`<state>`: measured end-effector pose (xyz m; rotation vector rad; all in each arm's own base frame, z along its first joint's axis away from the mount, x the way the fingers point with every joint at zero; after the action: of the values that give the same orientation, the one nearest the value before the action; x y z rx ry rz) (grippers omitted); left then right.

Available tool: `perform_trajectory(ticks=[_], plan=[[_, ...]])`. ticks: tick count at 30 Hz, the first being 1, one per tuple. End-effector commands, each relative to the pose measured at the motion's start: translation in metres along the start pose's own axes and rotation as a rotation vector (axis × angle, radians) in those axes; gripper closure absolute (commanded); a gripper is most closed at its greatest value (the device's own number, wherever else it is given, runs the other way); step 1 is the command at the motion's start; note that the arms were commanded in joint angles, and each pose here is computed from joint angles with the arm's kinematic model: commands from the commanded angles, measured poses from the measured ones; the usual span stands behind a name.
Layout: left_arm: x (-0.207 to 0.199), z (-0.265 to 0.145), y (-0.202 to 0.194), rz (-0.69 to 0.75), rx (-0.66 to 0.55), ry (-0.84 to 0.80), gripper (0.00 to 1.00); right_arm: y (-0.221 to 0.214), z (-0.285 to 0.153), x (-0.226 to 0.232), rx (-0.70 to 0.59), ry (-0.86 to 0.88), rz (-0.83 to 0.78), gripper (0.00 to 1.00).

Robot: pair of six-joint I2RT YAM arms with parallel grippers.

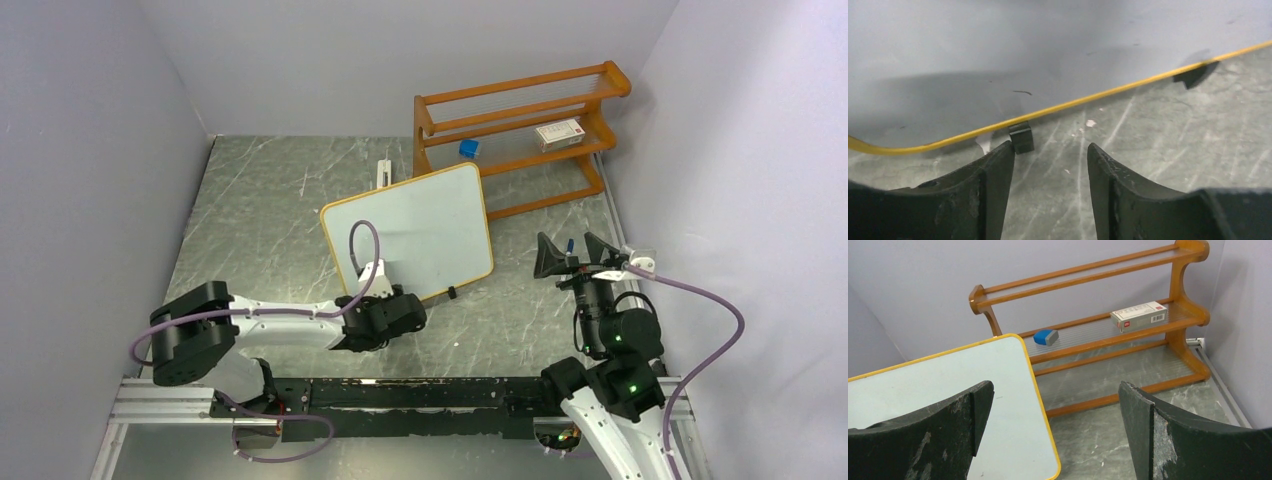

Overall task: Write a sentence on the whiteboard
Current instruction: Move the whiteboard to the center of the board.

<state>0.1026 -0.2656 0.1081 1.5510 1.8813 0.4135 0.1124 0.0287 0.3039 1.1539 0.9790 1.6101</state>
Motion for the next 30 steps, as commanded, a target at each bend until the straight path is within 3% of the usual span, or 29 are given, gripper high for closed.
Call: perform_trajectory(ticks=[1,7,11,21,26,30], plan=[[-0.020,-0.025,0.020,-0.016,-0.035,-0.097,0.37,0.008,0.003,0.002,0.013,-0.029,0.032,0.00],[-0.017,-0.061,0.045,0.042,-0.063,-0.178,0.24,0.007,0.016,0.007,0.123,-0.073,0.039,0.00],[-0.015,-0.085,0.065,0.155,-0.104,-0.236,0.19,0.003,0.028,0.013,0.241,-0.082,0.029,0.00],[0.003,-0.155,0.149,0.451,-0.400,-0.249,0.05,-0.012,0.062,0.012,0.533,-0.460,0.045,0.00],[0.027,-0.174,0.191,0.448,-0.534,-0.223,0.04,-0.038,0.070,0.010,0.706,-0.587,0.006,0.00],[0.037,-0.169,0.218,0.443,-0.544,-0.214,0.03,-0.060,0.074,-0.010,0.805,-0.710,-0.006,0.00]])
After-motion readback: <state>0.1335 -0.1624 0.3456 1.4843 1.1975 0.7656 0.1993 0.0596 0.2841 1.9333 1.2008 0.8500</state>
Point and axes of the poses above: each gripper's point midway between its finger pads, its own z axis out along the fingers, its own x axis along the line the jaws close on, y = z × x, the point moved 10 cm from there along -z, back along the fingers, and after that the axes turned 5 degrees about z, right-handed, at the moved point
